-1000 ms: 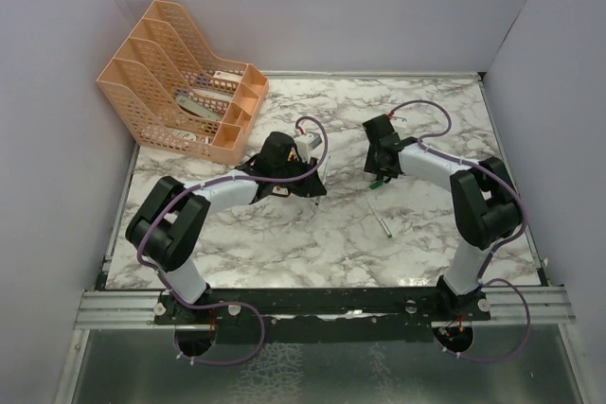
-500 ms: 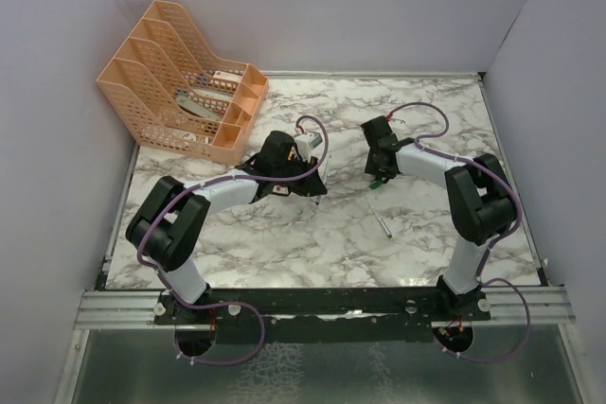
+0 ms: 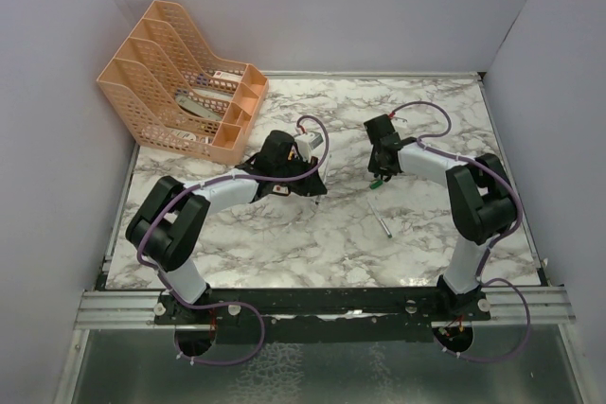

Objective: Insert the pens into the pen caps

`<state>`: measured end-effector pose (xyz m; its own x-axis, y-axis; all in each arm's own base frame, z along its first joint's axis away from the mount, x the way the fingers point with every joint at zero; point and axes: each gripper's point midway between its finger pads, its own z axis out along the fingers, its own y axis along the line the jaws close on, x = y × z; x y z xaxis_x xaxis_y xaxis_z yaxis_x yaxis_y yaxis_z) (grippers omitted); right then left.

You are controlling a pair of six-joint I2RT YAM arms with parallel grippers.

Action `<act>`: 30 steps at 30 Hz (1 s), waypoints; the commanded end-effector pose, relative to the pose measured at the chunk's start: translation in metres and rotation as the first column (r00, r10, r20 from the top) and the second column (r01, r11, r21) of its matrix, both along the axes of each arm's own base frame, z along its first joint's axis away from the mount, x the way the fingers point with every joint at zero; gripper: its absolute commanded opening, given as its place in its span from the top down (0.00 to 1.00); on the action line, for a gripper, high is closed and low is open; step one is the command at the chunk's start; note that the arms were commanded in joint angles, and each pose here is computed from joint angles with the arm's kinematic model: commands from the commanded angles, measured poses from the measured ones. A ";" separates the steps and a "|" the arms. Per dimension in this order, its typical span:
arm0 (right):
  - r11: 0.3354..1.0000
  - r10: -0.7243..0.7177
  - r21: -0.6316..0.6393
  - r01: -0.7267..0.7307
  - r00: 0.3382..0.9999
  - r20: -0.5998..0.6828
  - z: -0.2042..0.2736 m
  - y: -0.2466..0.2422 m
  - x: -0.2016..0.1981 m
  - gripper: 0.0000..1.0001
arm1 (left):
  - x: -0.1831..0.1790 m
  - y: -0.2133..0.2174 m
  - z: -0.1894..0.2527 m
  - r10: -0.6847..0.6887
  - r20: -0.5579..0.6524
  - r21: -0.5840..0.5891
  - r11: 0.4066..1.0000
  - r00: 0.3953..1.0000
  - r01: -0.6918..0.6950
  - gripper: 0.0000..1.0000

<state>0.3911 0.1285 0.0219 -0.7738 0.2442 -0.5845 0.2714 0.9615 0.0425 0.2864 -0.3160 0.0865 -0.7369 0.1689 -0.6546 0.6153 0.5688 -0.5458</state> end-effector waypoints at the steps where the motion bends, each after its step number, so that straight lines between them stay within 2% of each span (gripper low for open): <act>1: 1.000 0.017 0.017 -0.015 0.995 -0.094 -0.023 0.000 -0.017 0.99 | 0.001 -0.007 0.009 -0.041 0.021 -0.012 0.999 0.999 0.042 1.00; 7: 0.989 0.092 0.114 -0.097 0.994 0.050 0.022 0.019 -0.001 0.99 | 0.002 -0.006 0.012 -0.042 0.030 -0.008 0.999 0.999 0.042 1.00; 12: 0.936 0.182 0.244 -0.256 0.940 0.288 0.080 0.047 0.006 0.99 | -0.001 -0.008 0.020 -0.039 0.017 -0.038 0.999 0.999 0.039 1.00; 16: 0.869 0.220 0.295 -0.398 0.844 0.489 0.133 0.064 0.000 0.99 | -0.009 -0.015 0.030 -0.049 -0.012 -0.115 0.992 0.999 0.047 1.00; 21: 0.785 0.235 0.291 -0.548 0.696 0.678 0.191 0.077 -0.016 0.99 | -0.014 -0.021 0.048 -0.092 0.002 -0.161 0.983 0.996 0.091 1.00; 27: 0.716 0.219 0.253 -0.650 0.553 0.804 0.237 0.084 -0.033 0.99 | -0.023 -0.036 0.075 -0.184 0.016 -0.226 0.957 0.983 0.183 1.00; 30: 0.687 0.222 0.237 -0.687 0.509 0.831 0.248 0.088 -0.039 0.99 | -0.029 -0.042 0.086 -0.217 0.038 -0.247 0.944 0.975 0.219 1.00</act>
<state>0.3616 0.2050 0.2289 -0.3599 0.3746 -0.8545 -0.3985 0.7664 0.5038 0.2695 -0.3425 0.1293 -0.7502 0.1565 -0.6424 0.6425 0.4018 -0.6525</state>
